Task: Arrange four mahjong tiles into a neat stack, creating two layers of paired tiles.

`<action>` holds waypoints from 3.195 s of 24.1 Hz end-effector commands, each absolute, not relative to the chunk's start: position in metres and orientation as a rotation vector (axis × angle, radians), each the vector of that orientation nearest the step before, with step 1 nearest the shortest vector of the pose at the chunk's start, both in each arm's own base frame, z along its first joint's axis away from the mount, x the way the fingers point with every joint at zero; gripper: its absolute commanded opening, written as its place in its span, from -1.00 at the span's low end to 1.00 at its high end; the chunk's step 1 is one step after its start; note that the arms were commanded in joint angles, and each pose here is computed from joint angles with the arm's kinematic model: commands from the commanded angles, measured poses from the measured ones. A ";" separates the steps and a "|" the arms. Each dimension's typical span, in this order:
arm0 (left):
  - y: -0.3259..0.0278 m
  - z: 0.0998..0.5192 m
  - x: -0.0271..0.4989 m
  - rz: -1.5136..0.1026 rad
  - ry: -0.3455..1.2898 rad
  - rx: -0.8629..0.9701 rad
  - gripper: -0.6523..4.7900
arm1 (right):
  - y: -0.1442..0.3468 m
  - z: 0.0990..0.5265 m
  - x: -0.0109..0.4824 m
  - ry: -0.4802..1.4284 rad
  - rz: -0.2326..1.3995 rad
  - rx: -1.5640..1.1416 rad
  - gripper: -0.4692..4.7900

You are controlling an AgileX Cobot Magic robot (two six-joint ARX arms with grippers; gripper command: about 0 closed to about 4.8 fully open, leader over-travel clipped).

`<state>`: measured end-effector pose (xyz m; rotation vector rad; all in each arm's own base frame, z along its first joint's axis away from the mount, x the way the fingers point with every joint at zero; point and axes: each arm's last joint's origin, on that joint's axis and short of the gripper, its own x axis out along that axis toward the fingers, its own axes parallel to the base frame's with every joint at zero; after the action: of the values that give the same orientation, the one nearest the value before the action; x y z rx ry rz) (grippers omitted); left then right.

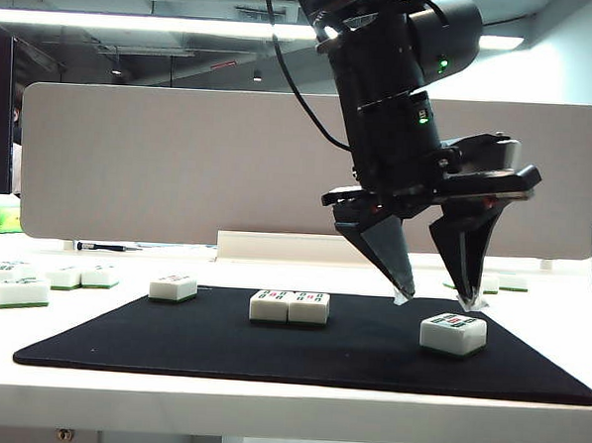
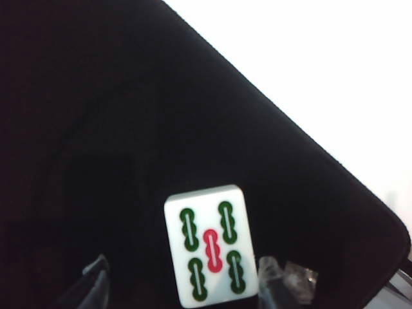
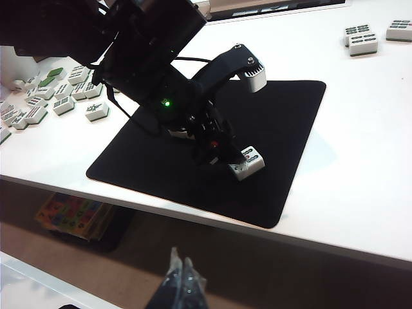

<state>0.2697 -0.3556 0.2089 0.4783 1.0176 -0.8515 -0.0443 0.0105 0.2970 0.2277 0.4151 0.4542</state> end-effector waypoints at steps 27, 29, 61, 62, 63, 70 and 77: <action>-0.353 0.252 0.285 -0.815 0.965 0.382 -0.22 | 0.010 0.298 -0.047 0.391 0.459 0.220 -0.83; -0.343 0.263 0.294 -0.679 1.007 0.311 -0.22 | 0.010 0.298 -0.047 0.391 0.459 0.220 -0.83; -0.294 0.223 0.328 -0.186 1.361 0.035 0.16 | 0.009 0.297 -0.046 0.387 0.403 0.210 -0.83; -0.294 0.223 0.328 -0.186 1.361 0.035 0.16 | 0.009 0.297 -0.046 0.387 0.403 0.210 -0.83; -0.294 0.223 0.328 -0.187 1.360 0.035 0.16 | 0.009 0.297 -0.046 0.387 0.403 0.210 -0.83; -0.294 0.225 0.328 -0.201 1.353 0.048 0.15 | 0.009 0.297 -0.046 0.387 0.403 0.210 -0.83; -0.291 0.234 0.328 -0.199 1.313 0.093 0.15 | 0.009 0.297 -0.046 0.387 0.403 0.210 -0.83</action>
<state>0.3278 -0.2919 0.2267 0.0952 1.3350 -0.1964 -0.0436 0.0091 0.2967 0.2177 0.4120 0.4015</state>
